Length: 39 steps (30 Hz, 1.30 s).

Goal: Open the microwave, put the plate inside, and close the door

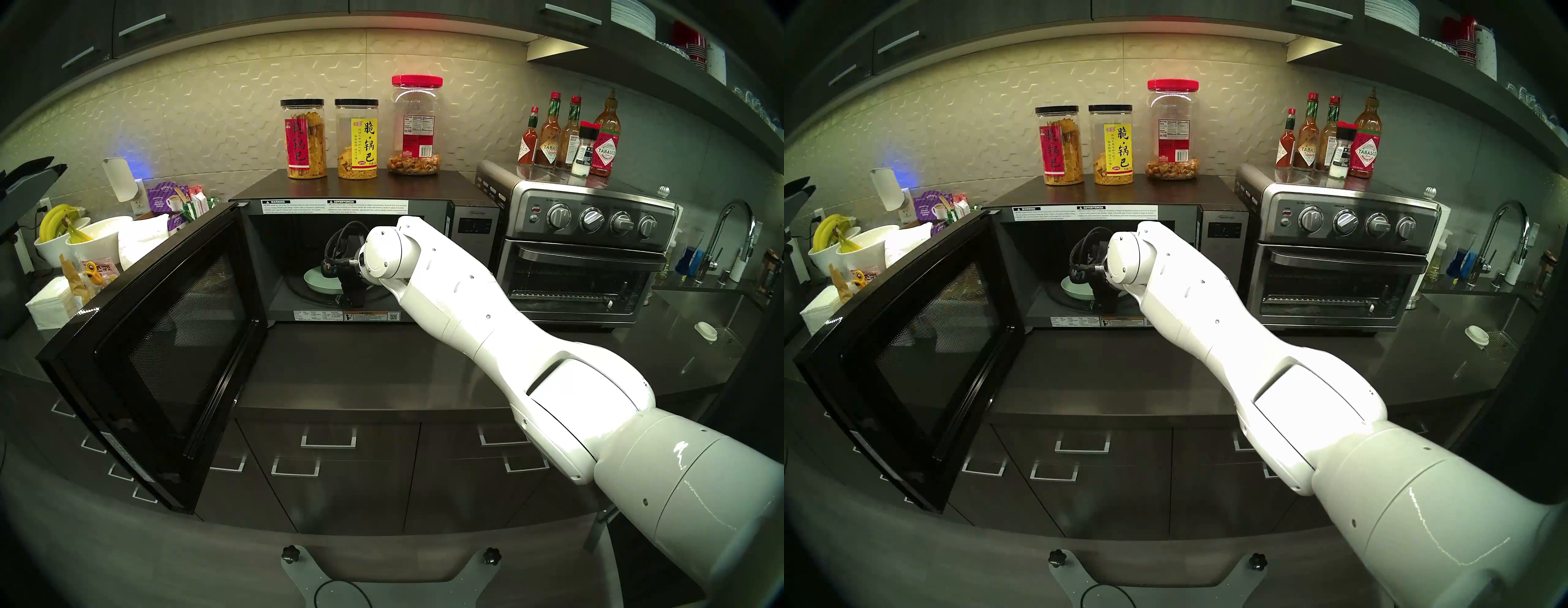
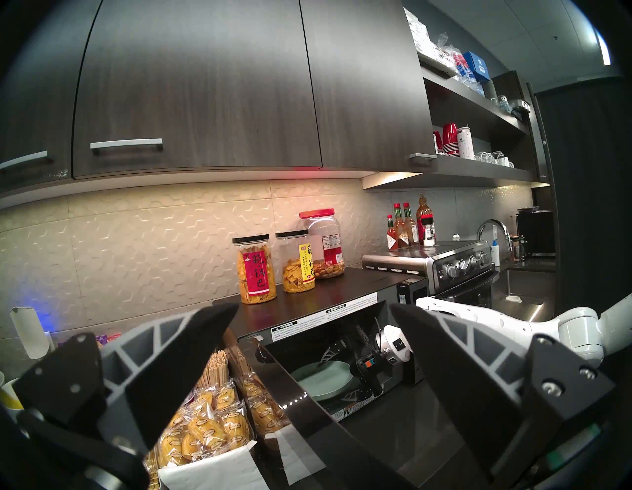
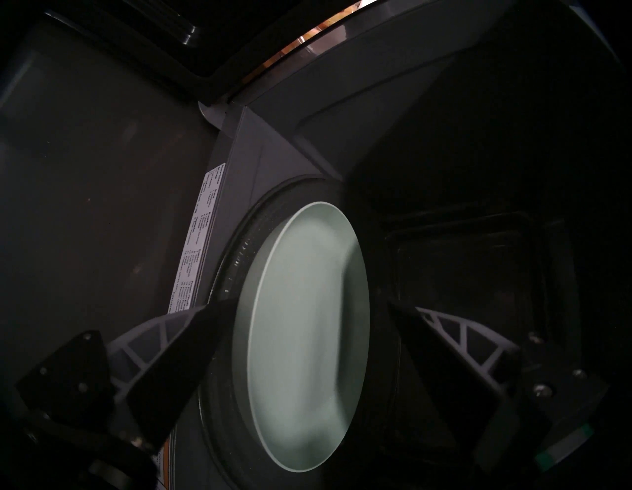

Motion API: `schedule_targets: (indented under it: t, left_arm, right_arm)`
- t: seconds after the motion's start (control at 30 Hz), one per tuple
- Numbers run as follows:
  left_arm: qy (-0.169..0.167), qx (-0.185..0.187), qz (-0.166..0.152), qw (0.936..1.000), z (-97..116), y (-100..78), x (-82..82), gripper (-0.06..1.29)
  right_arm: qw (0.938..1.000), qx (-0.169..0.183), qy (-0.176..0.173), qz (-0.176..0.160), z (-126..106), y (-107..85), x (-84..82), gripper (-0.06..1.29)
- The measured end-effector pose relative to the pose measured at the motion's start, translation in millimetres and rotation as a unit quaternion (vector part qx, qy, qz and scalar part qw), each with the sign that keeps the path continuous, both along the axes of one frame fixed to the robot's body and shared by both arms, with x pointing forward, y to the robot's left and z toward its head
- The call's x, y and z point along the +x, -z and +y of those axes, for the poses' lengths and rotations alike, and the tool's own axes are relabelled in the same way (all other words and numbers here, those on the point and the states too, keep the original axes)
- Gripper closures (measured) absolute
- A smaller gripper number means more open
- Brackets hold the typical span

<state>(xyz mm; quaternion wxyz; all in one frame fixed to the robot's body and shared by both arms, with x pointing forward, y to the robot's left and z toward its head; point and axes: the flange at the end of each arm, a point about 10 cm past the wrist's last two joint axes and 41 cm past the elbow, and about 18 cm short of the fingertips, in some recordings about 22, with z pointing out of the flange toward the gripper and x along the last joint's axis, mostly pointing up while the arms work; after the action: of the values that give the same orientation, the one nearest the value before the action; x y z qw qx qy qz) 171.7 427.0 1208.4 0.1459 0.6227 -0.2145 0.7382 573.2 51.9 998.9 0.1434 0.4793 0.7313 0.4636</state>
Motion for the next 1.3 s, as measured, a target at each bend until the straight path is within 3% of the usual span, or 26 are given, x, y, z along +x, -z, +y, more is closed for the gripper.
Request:
schedule_targets:
  t: [0.73, 1.3]
  left_arm:
    - [0.000, 0.000, 0.000, 1.0000, 0, 0.0, 0.0, -0.03]
    - [0.001, 0.000, 0.000, 1.0000, 0, 0.0, 0.0, -0.03]
  right_arm:
    - [1.0000, -0.001, 0.005, 0.000, -15, 3.6, -9.8, 0.03]
    - [1.0000, 0.005, -0.007, -0.001, -26, -5.7, -23.3, 0.03]
